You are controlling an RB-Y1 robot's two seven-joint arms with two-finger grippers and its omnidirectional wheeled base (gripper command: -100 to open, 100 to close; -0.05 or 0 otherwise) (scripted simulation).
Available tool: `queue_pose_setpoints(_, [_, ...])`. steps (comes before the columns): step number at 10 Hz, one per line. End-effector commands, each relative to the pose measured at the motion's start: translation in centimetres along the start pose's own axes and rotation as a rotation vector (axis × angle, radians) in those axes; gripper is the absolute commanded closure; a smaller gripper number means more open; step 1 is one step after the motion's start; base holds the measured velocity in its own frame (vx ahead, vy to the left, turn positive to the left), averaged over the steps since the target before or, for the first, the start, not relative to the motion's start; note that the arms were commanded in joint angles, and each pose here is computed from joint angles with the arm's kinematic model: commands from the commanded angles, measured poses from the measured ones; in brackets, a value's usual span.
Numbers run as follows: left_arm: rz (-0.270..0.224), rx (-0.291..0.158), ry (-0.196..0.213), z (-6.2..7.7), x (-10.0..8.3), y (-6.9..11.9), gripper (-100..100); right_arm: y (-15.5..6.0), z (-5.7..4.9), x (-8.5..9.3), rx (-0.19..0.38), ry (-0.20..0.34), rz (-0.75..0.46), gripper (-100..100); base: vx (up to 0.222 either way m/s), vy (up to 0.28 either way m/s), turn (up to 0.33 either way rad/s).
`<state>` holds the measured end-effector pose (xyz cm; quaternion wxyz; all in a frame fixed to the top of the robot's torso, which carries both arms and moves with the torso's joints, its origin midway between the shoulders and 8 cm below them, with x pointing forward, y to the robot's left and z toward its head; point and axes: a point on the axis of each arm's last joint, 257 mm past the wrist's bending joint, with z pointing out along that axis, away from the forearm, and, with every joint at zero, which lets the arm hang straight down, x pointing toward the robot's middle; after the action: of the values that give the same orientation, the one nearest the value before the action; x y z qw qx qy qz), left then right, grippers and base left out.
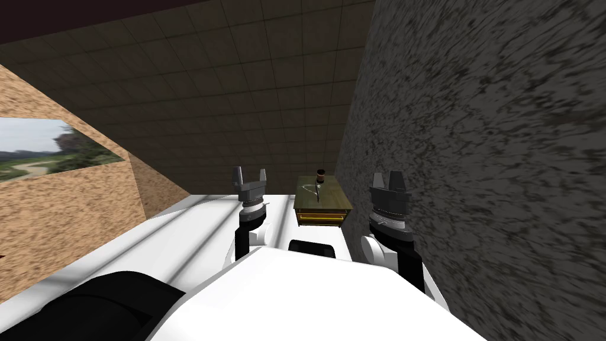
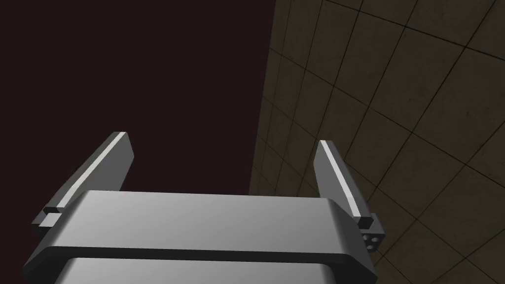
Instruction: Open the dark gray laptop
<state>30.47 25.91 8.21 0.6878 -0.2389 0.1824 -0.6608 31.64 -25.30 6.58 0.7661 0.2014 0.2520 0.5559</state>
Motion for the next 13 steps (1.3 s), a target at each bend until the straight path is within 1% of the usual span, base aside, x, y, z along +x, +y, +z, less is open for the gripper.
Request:
queue_pose_setpoints(1, [0.0,0.0,0.0,0.0,0.0,0.0,0,0.0,0.0,0.0,0.0,0.0,0.0,0,0.0,0.0,0.0])
queue_pose_setpoints(9, [0.0,0.0,0.0,0.0,0.0,0.0,0,0.0,0.0,0.0,0.0,0.0,0.0,0,0.0,0.0,0.0])
queue_pose_setpoints(10, [0.0,0.0,0.0,0.0,0.0,0.0,0,-0.2,-0.1,0.3,-0.001,0.023,0.021,-100,0.007,-0.002,0.053])
queue_pose_setpoints(13, [0.0,0.0,0.0,0.0,0.0,0.0,0,-1.1,-0.7,0.7,0.009,0.061,0.114,-100,0.006,-0.007,0.086])
